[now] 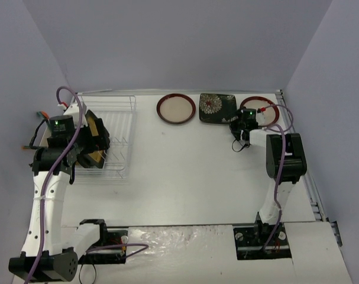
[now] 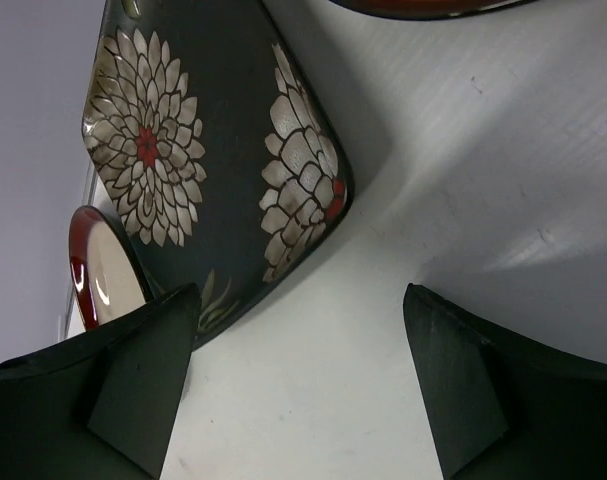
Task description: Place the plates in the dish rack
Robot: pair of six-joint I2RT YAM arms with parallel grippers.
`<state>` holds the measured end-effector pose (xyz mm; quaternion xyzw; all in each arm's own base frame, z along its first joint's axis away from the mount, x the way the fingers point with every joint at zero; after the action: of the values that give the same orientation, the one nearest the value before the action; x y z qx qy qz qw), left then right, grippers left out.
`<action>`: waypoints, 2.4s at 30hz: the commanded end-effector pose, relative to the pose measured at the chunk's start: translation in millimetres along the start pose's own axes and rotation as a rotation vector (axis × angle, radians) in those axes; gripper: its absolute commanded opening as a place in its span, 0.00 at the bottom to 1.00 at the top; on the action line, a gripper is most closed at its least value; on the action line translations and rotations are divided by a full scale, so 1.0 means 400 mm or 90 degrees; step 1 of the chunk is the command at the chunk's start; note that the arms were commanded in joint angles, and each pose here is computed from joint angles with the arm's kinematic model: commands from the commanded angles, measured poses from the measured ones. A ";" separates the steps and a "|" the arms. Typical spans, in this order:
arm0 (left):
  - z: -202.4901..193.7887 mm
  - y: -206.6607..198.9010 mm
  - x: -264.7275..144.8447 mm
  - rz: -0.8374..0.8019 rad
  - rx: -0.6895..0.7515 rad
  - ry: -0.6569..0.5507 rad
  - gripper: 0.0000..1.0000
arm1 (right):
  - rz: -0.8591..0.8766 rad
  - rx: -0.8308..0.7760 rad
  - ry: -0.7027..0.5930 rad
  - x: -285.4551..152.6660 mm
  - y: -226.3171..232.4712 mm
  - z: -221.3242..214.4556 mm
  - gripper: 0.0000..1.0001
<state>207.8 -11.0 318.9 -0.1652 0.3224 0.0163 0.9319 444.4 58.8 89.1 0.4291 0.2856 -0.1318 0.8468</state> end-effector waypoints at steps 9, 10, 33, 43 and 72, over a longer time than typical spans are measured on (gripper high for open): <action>0.041 -0.027 -0.017 -0.033 0.009 -0.042 0.97 | 0.025 0.112 -0.053 0.093 0.021 0.007 0.63; 0.043 -0.028 -0.017 -0.034 0.009 -0.043 0.97 | 0.022 0.120 -0.051 0.098 0.016 0.004 0.61; 0.035 -0.047 0.006 -0.080 -0.020 -0.032 0.97 | 0.056 0.207 -0.037 0.037 -0.019 0.011 0.00; 0.048 -0.118 0.019 -0.192 -0.078 -0.022 0.97 | 0.137 0.211 0.000 -0.170 0.017 0.063 0.00; 0.055 -0.363 0.142 -0.379 -0.079 0.084 0.97 | 0.596 -0.196 0.280 -0.537 0.227 0.038 0.00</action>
<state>277.6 -139.7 297.2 -0.3316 0.3717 -0.1816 0.8479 329.2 78.2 195.6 0.4853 0.3473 0.1907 0.7794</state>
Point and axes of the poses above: each gripper's point midway between its finger pads, its own x axis out along the fingers, its own y axis along the line the jaws close on, z = x × y, the point moved 8 cm from there along -x, back along the fingers, and after that the axes turned 8 degrees about -x, right-handed, at the moved point
